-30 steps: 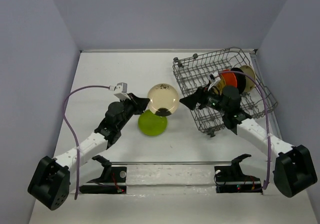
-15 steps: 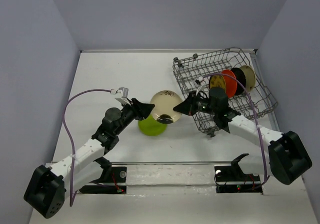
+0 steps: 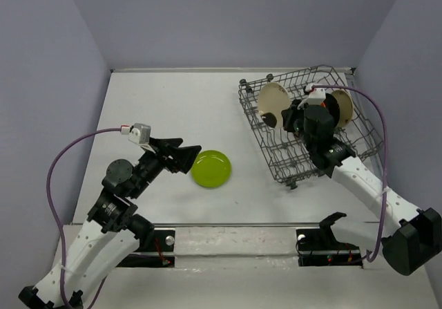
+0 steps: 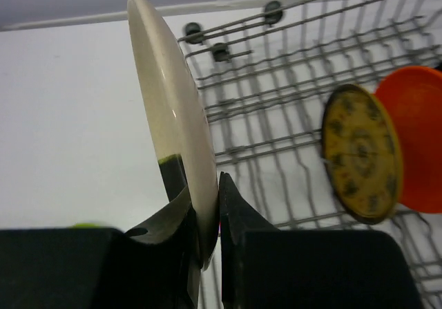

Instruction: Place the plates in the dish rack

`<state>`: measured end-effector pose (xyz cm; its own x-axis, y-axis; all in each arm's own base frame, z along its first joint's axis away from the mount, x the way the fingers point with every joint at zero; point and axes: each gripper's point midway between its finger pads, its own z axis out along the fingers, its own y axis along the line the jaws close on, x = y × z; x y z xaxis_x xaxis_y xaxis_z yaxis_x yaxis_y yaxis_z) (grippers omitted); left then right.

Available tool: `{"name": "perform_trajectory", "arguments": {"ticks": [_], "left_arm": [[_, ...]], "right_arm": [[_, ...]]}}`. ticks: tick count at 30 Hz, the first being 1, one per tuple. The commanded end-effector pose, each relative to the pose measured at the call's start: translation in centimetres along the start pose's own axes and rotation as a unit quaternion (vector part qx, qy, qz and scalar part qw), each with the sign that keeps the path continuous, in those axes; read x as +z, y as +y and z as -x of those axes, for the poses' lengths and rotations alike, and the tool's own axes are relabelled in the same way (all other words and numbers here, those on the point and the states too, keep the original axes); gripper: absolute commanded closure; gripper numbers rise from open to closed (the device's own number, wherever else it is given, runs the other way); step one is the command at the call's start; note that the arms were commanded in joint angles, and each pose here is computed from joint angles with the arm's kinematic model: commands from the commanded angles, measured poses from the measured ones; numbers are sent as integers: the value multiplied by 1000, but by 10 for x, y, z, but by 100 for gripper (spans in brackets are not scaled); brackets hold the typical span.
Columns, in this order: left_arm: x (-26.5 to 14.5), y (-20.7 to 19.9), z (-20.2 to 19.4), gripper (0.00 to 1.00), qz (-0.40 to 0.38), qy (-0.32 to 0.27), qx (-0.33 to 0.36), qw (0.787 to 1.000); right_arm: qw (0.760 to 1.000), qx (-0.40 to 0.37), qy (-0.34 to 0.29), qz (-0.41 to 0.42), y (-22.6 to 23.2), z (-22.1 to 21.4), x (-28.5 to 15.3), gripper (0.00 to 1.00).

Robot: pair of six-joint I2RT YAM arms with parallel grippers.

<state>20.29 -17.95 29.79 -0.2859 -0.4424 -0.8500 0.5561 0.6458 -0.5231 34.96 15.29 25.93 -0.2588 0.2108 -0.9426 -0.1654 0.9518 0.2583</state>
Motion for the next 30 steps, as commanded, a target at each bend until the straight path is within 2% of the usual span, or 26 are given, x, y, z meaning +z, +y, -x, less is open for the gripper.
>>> {"name": "perform_trajectory", "arguments": {"ticks": [1, 4, 16, 30], "left_arm": [[-17, 22, -22, 1, 44, 66, 72, 994], [-19, 14, -23, 1, 16, 63, 85, 994], [-27, 2, -18, 1, -16, 42, 87, 995], [-24, 6, -22, 1, -14, 52, 84, 995]], "right_arm": [[984, -66, -14, -167, -71, 16, 3, 93], [971, -94, -2, -222, -90, 9, 10, 93], [952, -127, 53, -274, -111, -29, 38, 93], [952, -179, 94, -231, -106, -62, 68, 93]]}}
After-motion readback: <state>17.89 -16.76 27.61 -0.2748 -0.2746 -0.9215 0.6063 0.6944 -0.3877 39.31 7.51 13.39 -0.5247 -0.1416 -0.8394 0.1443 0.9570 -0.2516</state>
